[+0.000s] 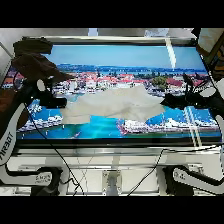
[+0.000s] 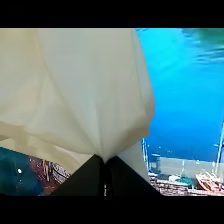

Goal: Fold the shirts.

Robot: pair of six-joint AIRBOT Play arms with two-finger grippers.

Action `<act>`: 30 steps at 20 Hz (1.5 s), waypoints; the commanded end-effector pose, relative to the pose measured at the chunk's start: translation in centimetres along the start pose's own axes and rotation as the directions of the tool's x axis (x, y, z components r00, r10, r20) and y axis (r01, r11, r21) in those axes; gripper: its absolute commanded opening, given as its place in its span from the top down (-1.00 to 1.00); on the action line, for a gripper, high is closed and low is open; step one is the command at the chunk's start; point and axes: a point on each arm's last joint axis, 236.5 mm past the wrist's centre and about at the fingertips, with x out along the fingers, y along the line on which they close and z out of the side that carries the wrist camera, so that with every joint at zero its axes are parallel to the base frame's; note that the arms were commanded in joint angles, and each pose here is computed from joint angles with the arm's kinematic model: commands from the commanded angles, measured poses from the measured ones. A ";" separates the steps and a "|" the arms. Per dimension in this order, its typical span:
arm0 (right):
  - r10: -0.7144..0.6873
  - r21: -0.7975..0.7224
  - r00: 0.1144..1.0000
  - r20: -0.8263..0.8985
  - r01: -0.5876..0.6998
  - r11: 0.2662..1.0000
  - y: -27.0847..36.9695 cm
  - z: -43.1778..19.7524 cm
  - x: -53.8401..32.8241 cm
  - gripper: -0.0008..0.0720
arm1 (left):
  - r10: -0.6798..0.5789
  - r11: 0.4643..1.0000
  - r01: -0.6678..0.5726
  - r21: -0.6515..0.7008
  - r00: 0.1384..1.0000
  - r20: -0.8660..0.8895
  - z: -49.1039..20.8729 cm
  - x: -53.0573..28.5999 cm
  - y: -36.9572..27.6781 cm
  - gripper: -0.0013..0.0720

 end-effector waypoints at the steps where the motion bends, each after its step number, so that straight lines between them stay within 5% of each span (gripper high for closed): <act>1: 0.004 -0.001 1.000 -0.018 -0.004 1.000 0.1 -0.4 0.0 0.89 | -0.116 0.991 0.117 -0.069 0.993 0.010 0.6 1.4 -2.6 0.87; 6: 0.003 -0.007 1.000 -0.012 -0.003 1.000 0.2 -0.4 -0.3 0.89 | -0.117 0.991 0.119 -0.062 0.993 0.027 1.2 0.3 -2.7 0.94; 10: -0.024 -0.058 0.995 0.092 0.029 0.998 1.0 0.7 -4.0 0.90 | -0.119 0.990 0.136 -0.024 0.928 0.354 6.8 -9.4 -3.3 0.94; 16: -0.041 -0.152 0.865 0.501 0.135 0.979 5.4 2.8 -20.0 0.90 | -0.085 0.996 0.046 0.072 0.570 0.817 6.7 -34.8 -3.6 0.94; 23: -0.027 -0.199 0.413 0.910 0.494 0.846 17.3 -3.6 -41.9 0.91 | -0.218 0.976 0.058 0.212 0.141 0.966 -4.1 -53.3 -7.1 0.94; 26: 0.068 -0.265 0.385 0.921 0.488 0.832 20.6 -3.7 -43.8 0.91 | -0.294 0.954 0.118 0.274 0.209 0.933 -5.2 -51.8 -8.9 0.94; 30: 0.252 -0.455 0.621 0.743 0.191 0.870 21.3 -0.6 -37.8 0.91 | -0.316 0.948 0.167 0.272 0.611 0.726 -5.0 -40.4 -9.4 0.94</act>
